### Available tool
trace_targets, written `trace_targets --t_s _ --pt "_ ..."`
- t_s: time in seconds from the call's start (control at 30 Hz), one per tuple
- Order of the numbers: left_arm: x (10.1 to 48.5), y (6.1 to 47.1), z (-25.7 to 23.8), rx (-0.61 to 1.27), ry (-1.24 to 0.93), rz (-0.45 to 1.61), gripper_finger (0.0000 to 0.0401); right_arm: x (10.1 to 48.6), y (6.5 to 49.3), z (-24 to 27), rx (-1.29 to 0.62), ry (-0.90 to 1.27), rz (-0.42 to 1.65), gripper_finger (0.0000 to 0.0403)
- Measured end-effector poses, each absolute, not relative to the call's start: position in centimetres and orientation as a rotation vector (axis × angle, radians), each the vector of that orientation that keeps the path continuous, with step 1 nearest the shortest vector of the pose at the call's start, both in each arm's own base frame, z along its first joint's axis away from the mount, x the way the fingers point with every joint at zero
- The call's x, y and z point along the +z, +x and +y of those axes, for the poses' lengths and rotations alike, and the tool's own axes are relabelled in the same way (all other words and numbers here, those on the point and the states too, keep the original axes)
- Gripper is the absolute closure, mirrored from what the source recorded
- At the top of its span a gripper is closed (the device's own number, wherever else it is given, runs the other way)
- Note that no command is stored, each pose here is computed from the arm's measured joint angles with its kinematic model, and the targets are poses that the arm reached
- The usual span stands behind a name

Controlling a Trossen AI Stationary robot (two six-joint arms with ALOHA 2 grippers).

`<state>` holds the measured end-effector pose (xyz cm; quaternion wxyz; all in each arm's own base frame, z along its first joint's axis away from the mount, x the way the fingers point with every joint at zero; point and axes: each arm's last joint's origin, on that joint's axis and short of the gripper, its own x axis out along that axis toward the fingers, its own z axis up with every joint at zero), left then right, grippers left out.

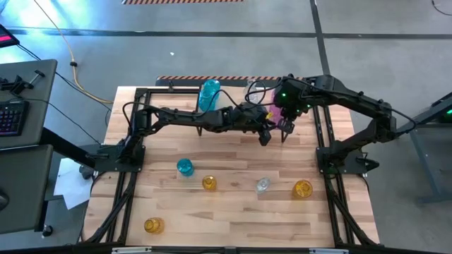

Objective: Sort vases onto shelf
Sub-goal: Put the purple transparent vase on the shelf aligned with the other purple vases

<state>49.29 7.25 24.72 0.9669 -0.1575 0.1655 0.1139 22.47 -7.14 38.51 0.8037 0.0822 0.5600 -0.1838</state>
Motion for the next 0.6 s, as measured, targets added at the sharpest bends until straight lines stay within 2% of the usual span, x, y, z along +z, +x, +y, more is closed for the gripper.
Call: trace_targets --t_s 0.6 --pt "24.65 49.25 7.21 0.224 -0.329 0.345 0.0343 38.47 22.44 -6.99 -0.359 0.208 1.204 0.0402"
